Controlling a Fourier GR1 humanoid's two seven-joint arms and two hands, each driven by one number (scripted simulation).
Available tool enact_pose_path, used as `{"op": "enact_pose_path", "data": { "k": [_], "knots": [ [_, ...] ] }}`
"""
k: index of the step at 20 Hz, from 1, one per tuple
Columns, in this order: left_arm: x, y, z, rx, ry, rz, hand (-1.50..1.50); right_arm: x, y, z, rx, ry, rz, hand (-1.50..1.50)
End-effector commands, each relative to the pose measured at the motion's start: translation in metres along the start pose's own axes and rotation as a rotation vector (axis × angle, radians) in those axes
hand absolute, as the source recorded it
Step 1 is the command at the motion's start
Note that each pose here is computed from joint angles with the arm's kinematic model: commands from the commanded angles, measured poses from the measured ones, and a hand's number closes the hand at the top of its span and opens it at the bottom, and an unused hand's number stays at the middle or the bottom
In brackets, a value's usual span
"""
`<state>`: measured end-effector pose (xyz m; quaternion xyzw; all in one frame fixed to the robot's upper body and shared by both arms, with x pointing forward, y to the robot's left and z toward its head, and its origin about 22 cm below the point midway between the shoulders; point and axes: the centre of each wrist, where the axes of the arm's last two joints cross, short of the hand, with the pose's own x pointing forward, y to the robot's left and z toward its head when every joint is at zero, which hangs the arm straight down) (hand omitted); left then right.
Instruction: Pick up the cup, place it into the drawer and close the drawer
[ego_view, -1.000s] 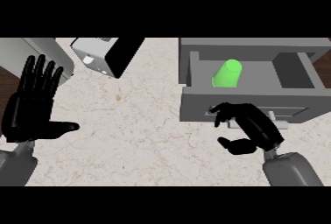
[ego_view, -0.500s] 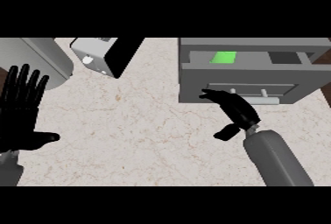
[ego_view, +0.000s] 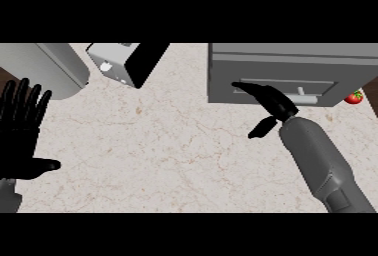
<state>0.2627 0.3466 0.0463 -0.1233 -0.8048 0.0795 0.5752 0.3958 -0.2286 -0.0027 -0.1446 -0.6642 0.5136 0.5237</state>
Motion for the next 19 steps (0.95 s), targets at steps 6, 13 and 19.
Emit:
{"op": "enact_pose_path", "data": {
  "k": [6,13,19],
  "knots": [
    [-0.019,-0.01,0.0,-0.021,0.029,0.031,-1.5,-0.021,-0.05,-0.005,-0.004,0.099,-0.019,-1.5],
    [-0.008,-0.01,-0.01,-0.044,-0.003,0.002,-1.5,-0.033,-0.064,0.005,-0.004,0.118,-0.024,-1.5],
    [-0.017,-0.011,-0.01,-0.044,-0.009,-0.032,-1.5,-0.035,-0.076,0.006,-0.002,0.132,-0.028,-1.5]
  ]
}}
